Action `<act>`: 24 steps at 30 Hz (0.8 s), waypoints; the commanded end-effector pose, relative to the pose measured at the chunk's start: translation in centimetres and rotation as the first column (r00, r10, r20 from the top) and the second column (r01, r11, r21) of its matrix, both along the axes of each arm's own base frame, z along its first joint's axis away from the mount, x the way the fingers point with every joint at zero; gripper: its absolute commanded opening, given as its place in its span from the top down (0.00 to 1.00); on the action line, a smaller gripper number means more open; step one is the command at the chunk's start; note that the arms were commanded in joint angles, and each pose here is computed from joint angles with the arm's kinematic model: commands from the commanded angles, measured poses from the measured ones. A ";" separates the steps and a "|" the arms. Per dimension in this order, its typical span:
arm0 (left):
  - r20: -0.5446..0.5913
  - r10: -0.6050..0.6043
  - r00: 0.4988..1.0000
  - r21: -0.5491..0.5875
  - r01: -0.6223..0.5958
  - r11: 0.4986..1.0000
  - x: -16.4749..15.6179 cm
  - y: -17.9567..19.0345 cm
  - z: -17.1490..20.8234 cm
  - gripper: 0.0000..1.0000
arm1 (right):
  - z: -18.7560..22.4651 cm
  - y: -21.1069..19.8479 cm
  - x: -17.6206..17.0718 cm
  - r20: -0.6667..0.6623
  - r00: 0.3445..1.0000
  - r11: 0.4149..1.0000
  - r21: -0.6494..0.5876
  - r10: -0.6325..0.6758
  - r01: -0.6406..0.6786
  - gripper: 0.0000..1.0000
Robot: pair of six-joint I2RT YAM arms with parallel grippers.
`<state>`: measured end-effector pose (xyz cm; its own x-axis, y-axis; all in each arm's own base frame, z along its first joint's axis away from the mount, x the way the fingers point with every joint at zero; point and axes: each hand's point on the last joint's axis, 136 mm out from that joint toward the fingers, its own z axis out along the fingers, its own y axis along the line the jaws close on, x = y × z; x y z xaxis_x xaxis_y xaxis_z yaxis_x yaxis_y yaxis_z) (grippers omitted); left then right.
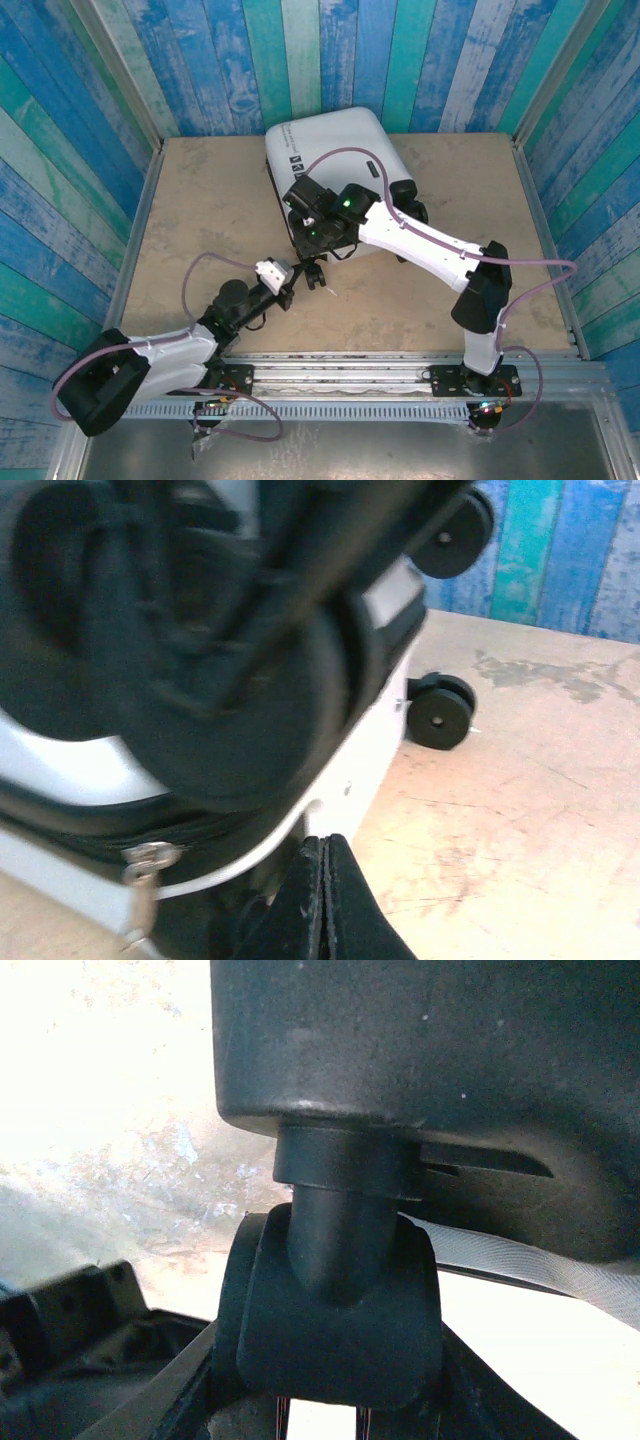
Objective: Pack the luggage
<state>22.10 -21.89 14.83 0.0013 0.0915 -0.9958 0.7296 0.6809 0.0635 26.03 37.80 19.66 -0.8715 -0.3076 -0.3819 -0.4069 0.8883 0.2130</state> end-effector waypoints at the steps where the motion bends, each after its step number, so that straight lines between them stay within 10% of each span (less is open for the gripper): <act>1: 0.026 0.111 0.993 -0.034 -0.111 0.993 0.9 1.2 0.4 0.99 | 1.6 2.5 0.8 0.028 0.998 0.993 0.101 0.056 -0.059 1.00; 4: -0.003 0.230 0.973 -0.040 -0.230 0.972 1.7 3.2 -0.5 0.57 | 2.1 1.8 0.9 0.036 0.999 0.994 0.101 0.037 -0.040 1.00; 11: -0.096 0.307 0.947 -0.048 -0.312 0.949 3.3 5.0 -1.7 0.02 | 2.0 -0.8 1.7 0.043 0.999 0.997 0.078 0.006 -0.009 1.00; 24: -0.091 0.032 0.995 0.055 -0.027 0.998 3.1 -0.8 -2.9 0.12 | 2.1 -7.1 3.7 0.071 0.995 0.997 0.035 -0.074 0.072 1.00</act>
<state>25.91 -20.34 11.10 -0.1569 0.1158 -0.9808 0.6091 0.7930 -0.0038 27.88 32.87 19.73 -0.8833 -0.2767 -0.3784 -0.3848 0.8889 0.2484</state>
